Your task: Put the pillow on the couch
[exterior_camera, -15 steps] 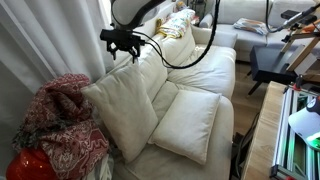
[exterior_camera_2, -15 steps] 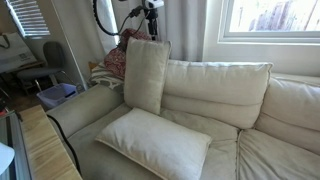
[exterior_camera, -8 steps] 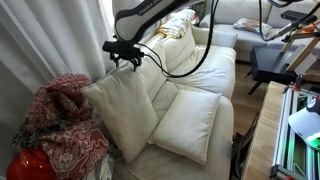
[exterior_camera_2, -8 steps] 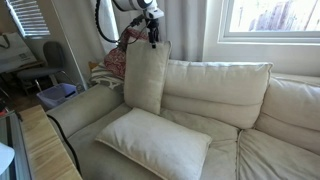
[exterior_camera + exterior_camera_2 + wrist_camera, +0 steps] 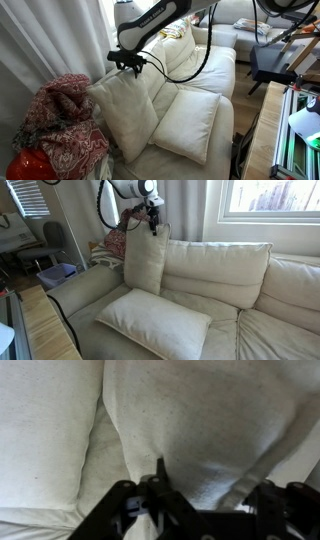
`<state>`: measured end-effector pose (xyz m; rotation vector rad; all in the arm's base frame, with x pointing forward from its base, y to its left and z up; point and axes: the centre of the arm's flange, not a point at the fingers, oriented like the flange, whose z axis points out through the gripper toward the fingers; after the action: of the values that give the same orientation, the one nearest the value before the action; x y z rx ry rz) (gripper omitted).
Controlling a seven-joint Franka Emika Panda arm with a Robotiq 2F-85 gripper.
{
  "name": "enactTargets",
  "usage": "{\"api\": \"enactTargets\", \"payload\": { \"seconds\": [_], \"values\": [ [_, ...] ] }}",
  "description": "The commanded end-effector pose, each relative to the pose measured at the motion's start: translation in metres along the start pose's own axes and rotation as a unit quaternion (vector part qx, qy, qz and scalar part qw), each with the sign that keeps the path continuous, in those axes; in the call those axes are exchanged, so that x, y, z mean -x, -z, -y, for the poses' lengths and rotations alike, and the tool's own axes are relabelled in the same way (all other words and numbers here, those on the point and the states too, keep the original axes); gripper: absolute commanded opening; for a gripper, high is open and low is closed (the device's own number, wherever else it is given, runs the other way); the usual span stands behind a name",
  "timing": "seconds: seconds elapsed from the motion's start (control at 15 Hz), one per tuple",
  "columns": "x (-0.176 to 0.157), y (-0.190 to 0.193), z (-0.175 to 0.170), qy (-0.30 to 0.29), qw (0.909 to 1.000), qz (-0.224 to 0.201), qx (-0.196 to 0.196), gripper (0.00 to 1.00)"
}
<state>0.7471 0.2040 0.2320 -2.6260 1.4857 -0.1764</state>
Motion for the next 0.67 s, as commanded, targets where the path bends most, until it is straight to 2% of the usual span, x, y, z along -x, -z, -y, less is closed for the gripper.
{"api": "enactTargets", "payload": {
  "seconds": [0.0, 0.27, 0.6],
  "values": [
    [0.004, 0.003, -0.011, 0.054, 0.9973, 0.029, 0.041, 0.3],
    [0.004, 0.031, -0.019, 0.149, 0.9867, 0.059, 0.026, 0.08],
    [0.001, 0.057, -0.033, 0.257, 0.96, 0.11, 0.019, 0.06]
  ]
}}
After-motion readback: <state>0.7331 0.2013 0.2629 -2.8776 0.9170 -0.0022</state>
